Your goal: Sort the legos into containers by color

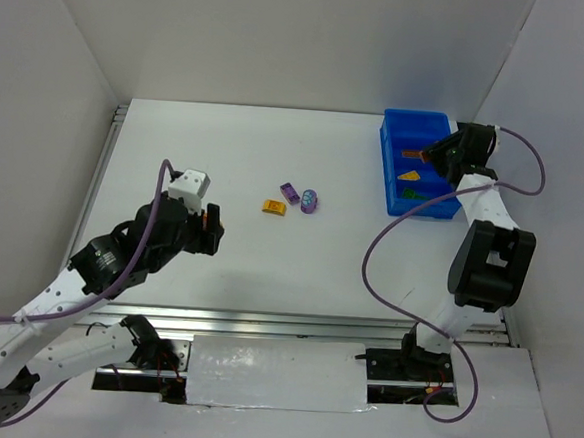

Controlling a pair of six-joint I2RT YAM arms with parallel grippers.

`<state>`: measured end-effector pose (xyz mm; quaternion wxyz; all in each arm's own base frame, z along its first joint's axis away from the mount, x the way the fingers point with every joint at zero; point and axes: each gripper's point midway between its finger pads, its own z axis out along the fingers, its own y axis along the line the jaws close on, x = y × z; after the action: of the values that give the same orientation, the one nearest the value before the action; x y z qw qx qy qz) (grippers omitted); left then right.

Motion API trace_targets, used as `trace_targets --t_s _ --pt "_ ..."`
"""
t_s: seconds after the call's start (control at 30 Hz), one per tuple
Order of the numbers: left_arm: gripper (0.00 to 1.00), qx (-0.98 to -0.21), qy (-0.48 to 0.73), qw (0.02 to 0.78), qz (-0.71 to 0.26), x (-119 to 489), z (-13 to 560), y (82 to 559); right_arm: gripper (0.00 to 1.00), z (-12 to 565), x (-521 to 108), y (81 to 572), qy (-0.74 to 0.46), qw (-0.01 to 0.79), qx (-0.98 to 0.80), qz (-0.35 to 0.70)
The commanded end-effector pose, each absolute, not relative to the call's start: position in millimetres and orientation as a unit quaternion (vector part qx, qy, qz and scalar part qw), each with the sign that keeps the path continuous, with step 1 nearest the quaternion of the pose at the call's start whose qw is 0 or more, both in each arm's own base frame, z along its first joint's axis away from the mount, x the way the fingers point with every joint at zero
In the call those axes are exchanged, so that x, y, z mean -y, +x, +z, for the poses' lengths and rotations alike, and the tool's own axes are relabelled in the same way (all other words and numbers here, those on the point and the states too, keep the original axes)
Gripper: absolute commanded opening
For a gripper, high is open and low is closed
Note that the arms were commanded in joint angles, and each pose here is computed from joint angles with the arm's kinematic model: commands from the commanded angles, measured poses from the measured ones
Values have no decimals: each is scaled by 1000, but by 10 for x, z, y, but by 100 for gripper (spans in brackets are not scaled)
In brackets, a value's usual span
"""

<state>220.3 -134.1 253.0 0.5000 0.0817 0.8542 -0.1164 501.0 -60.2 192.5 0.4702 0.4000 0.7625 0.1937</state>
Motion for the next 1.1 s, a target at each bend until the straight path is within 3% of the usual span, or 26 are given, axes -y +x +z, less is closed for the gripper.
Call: trace_targets --t_s 0.0,1.07 --pt "0 -840 71 529 -98 1248 2617 2281 0 1993 734 5253 420 489 -740 193" --pt "0 -848 75 518 -86 1244 2488 2336 0 1821 868 5477 436 467 -739 213"
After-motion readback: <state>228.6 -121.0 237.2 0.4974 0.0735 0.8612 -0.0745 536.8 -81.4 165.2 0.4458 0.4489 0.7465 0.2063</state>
